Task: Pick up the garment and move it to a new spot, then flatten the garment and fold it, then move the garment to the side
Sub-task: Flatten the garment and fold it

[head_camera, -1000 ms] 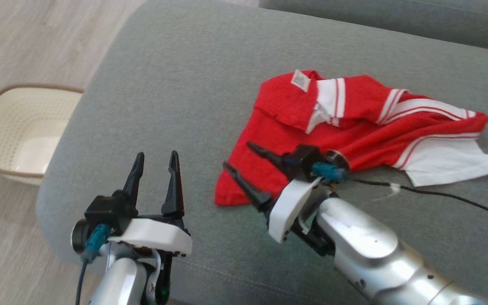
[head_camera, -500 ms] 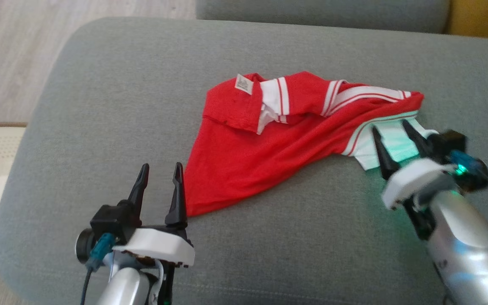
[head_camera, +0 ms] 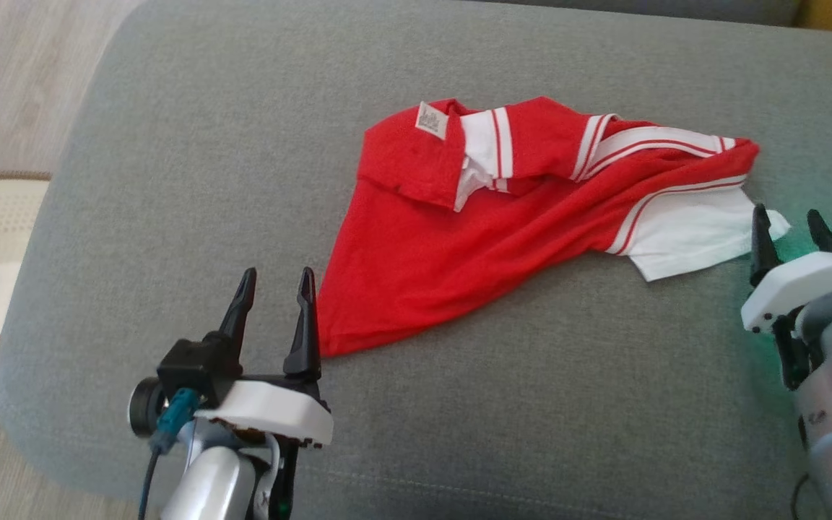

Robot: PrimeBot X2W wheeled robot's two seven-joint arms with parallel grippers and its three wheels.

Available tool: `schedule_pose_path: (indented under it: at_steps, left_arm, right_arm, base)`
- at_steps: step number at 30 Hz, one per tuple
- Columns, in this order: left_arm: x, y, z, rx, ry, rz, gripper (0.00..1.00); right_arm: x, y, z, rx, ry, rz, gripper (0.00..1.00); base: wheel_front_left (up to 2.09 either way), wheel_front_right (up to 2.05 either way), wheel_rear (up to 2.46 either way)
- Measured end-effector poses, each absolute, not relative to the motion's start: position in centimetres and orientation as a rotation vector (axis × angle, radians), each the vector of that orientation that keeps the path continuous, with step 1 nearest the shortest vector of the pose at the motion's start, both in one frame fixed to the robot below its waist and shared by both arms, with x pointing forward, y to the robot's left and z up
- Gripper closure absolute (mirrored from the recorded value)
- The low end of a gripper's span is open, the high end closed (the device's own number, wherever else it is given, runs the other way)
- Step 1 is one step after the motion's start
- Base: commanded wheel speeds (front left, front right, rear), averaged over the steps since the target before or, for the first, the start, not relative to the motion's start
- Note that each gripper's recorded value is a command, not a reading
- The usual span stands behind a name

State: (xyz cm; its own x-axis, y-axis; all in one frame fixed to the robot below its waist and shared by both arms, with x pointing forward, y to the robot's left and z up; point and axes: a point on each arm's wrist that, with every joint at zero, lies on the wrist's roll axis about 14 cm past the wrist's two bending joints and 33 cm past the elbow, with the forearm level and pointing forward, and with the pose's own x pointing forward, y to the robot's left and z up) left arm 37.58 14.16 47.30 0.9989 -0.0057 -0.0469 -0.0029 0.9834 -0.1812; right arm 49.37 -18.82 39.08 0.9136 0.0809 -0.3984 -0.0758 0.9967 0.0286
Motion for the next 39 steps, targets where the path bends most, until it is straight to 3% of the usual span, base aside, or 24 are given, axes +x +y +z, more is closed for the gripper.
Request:
schedule_pose_path:
  at_steps: [5, 6, 8, 10, 11, 20, 27, 39]
  left_arm:
    - [37.4, 14.8, 46.8, -0.177, 0.062, 0.018, 0.00]
    - [37.4, 14.8, 46.7, -0.177, 0.063, 0.016, 0.00]
    - [37.4, 14.9, 46.7, -0.177, 0.064, 0.018, 0.00]
    - [37.5, 15.0, 46.7, -0.175, 0.063, 0.019, 0.00]
    - [37.5, 15.0, 46.7, -0.170, 0.062, 0.018, 0.00]
    - [37.8, 13.7, 47.5, -0.175, 0.039, -0.023, 0.00]
    - [37.4, 11.8, 48.2, -0.184, 0.022, -0.081, 0.00]
    - [37.1, 9.7, 49.2, -0.188, -0.001, -0.147, 0.00]
  right_arm:
    - [49.2, -18.5, 37.1, 0.037, 0.512, 0.067, 0.00]
    - [49.1, -18.4, 36.8, 0.041, 0.527, 0.066, 0.12]
    - [49.0, -18.1, 36.6, 0.059, 0.533, 0.061, 0.53]
    - [49.0, -17.7, 36.7, 0.069, 0.527, 0.063, 0.78]
    - [49.0, -17.6, 36.8, 0.072, 0.523, 0.064, 1.00]
    - [48.6, -19.2, 39.9, 0.092, 0.381, 0.021, 1.00]
    - [42.3, -22.5, 38.3, 0.124, 0.390, -0.069, 1.00]
    - [36.6, -25.4, 39.5, 0.181, 0.367, -0.177, 1.00]
  base:
    - [0.00, 0.00, 0.00]
    - [0.00, 0.00, 0.00]
    - [0.00, 0.00, 0.00]
    - [0.00, 0.00, 0.00]
    - [0.00, 0.00, 0.00]
    - [0.00, 0.00, 0.00]
    - [0.00, 0.00, 0.00]
    - [0.00, 0.00, 0.00]
